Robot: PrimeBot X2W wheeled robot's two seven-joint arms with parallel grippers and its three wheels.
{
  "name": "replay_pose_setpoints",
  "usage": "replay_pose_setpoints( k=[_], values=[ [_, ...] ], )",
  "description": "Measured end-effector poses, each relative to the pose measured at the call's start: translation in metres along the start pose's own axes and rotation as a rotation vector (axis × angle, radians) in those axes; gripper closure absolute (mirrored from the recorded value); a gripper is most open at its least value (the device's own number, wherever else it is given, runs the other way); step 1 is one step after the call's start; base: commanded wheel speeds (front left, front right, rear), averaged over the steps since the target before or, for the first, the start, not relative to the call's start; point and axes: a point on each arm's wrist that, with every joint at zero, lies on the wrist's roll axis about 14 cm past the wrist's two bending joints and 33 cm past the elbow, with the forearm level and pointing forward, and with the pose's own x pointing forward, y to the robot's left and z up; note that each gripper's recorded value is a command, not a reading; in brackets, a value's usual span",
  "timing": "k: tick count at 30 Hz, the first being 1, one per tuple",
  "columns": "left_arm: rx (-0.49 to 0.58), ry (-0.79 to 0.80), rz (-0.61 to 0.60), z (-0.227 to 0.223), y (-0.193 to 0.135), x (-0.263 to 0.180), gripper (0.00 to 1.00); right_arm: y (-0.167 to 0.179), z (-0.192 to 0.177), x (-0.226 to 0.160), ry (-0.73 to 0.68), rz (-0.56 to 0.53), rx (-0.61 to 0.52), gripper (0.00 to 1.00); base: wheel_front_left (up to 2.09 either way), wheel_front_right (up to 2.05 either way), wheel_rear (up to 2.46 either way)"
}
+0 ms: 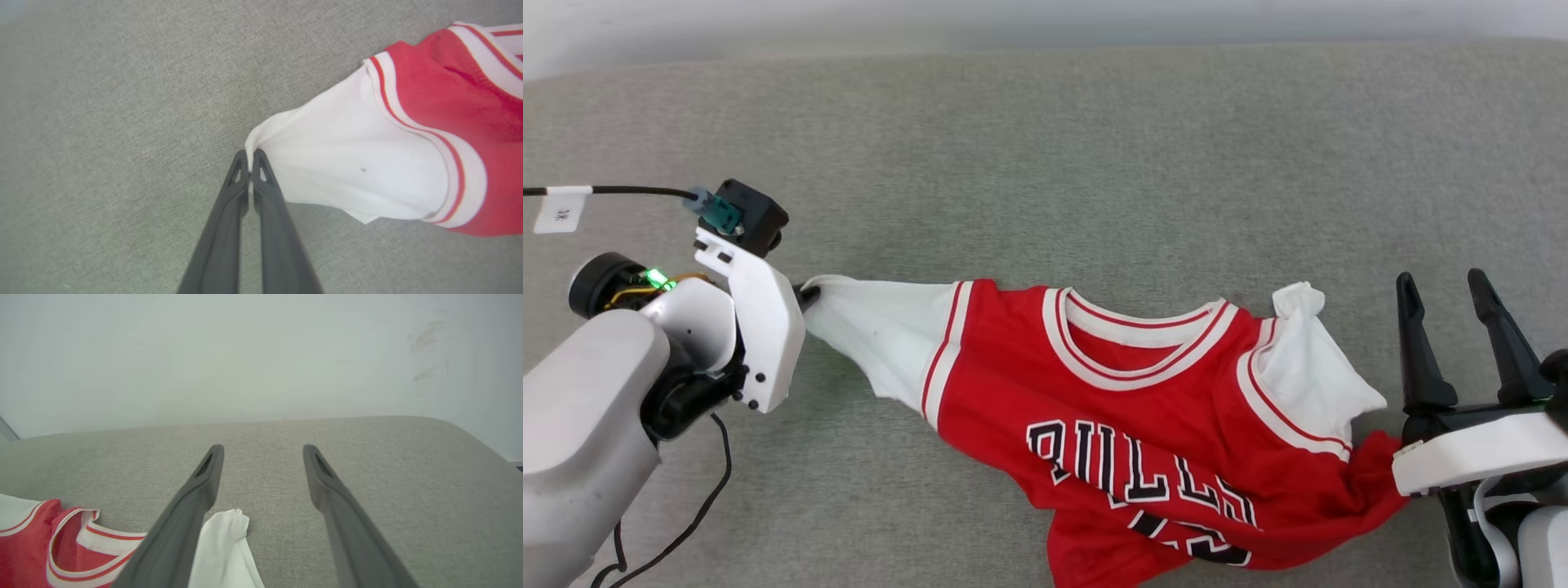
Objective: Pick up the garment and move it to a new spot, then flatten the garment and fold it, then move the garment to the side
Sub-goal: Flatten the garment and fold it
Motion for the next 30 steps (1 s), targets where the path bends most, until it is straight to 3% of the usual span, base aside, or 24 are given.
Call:
replay_pose_setpoints(
  k=[8,16,22,30],
  values=[
    [0.037,-0.228,0.100,0.035,0.010,-0.059,1.00,0.009,-0.017,0.005,0.233,0.094,-0.086,0.00,0.00,0.00,0.00],
    [0.092,-0.375,0.164,0.048,-0.002,-0.113,1.00,0.019,-0.030,0.014,0.570,0.193,-0.220,0.00,0.00,0.00,0.00],
    [0.105,-0.427,0.145,0.050,-0.023,-0.130,1.00,0.027,-0.028,0.032,0.750,0.245,-0.349,0.00,0.00,0.00,0.00],
    [0.098,-0.415,0.137,0.038,-0.029,-0.125,1.00,0.028,-0.077,0.026,1.061,0.276,-0.436,0.00,0.00,0.00,0.00]
  ],
)
